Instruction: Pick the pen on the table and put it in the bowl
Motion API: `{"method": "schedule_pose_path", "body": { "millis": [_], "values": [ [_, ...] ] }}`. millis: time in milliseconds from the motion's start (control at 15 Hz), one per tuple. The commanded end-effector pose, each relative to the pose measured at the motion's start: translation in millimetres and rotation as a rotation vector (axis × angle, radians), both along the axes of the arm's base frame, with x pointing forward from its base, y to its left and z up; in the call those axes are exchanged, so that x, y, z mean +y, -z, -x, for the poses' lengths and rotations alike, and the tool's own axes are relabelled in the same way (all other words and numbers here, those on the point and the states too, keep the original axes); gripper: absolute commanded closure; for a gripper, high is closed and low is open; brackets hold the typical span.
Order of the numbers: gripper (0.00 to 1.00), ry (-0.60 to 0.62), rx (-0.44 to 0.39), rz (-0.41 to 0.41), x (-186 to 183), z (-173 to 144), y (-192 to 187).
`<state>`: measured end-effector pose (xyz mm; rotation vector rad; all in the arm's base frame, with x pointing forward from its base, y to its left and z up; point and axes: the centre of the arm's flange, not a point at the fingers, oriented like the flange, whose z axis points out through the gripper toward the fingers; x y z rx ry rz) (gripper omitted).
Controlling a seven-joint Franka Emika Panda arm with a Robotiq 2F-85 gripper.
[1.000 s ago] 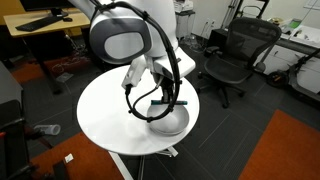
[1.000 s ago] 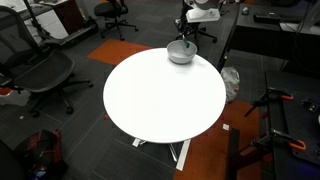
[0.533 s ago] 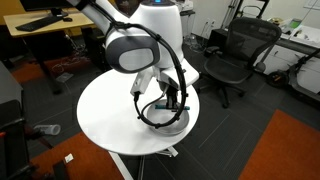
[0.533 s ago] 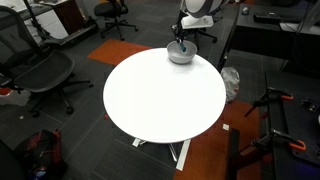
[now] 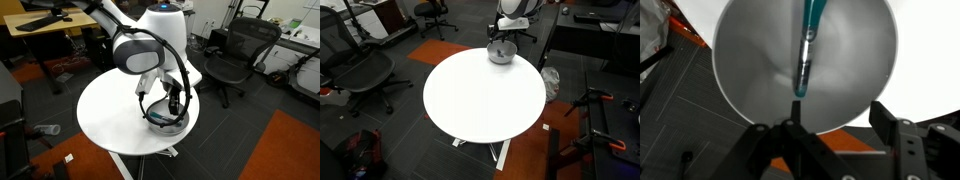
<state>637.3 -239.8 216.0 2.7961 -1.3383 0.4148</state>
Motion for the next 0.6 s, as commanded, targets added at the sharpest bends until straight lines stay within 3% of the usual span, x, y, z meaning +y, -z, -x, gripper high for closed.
{"method": "schedule_pose_path", "body": {
  "millis": [0, 533],
  "values": [
    [0.00, -0.010, -0.016, -0.020, 8, 10, -30],
    [0.00, -0.091, -0.018, -0.020, 44, 50, -102]
  ]
}}
